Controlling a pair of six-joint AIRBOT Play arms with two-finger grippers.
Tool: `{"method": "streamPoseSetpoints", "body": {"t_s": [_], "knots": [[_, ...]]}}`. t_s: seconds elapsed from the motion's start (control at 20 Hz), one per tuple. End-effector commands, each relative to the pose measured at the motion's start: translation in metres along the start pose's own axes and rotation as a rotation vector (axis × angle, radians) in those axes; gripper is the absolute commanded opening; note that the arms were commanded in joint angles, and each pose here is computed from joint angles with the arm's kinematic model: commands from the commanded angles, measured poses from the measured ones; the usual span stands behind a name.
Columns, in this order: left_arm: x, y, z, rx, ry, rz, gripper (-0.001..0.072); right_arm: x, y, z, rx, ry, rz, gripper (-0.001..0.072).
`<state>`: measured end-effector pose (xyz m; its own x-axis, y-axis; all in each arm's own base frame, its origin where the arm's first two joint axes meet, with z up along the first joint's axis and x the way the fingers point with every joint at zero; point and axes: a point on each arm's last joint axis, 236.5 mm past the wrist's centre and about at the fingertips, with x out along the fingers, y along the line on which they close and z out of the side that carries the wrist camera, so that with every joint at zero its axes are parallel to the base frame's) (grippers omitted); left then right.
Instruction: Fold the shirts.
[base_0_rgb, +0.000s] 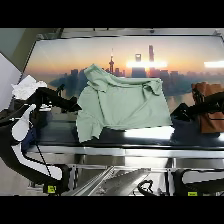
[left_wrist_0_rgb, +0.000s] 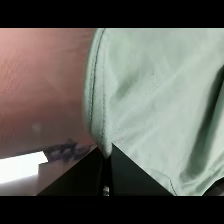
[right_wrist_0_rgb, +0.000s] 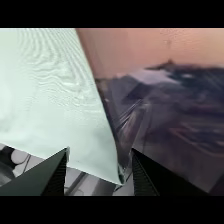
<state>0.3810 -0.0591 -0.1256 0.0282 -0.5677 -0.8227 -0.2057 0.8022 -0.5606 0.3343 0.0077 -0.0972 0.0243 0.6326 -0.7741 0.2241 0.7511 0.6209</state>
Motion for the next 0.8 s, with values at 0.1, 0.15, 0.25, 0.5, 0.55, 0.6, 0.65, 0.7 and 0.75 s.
{"method": "streamPoseSetpoints", "body": {"t_s": [0.1,0.15,0.25,0.5,0.55,0.6,0.65,0.7,0.75], "knots": [[-0.021,-0.005,0.011,0.031,-0.075,0.006,0.0015,0.029,-0.001,-0.006,-0.001,0.072,-0.003,0.0434],[-0.027,-0.007,0.013,0.035,-0.091,0.006,0.0014,0.035,0.001,-0.009,0.000,0.094,0.006,0.0433],[-0.038,-0.012,0.015,0.046,-0.119,0.006,0.0014,0.049,0.014,-0.014,-0.041,0.135,0.028,0.0252],[-0.082,-0.065,0.015,0.127,-0.220,-0.090,0.0014,0.026,0.108,0.000,-0.237,0.030,0.222,0.0019],[-0.108,-0.094,0.017,0.173,-0.299,-0.147,0.0014,-0.001,0.135,0.006,-0.305,-0.034,0.242,0.0019],[-0.145,-0.123,0.017,0.240,-0.399,-0.174,0.0013,-0.041,0.167,0.011,-0.400,-0.121,0.255,0.0019],[-0.190,-0.155,0.010,0.330,-0.511,-0.175,0.0014,-0.091,0.205,0.013,-0.504,-0.242,0.257,0.0018],[-0.241,-0.187,-0.001,0.423,-0.648,-0.166,0.0013,-0.145,0.243,0.011,-0.605,-0.386,0.244,0.0018],[-0.301,-0.221,-0.019,0.512,-0.826,-0.156,0.0013,-0.203,0.282,0.001,-0.722,-0.556,0.208,0.0018]]}}
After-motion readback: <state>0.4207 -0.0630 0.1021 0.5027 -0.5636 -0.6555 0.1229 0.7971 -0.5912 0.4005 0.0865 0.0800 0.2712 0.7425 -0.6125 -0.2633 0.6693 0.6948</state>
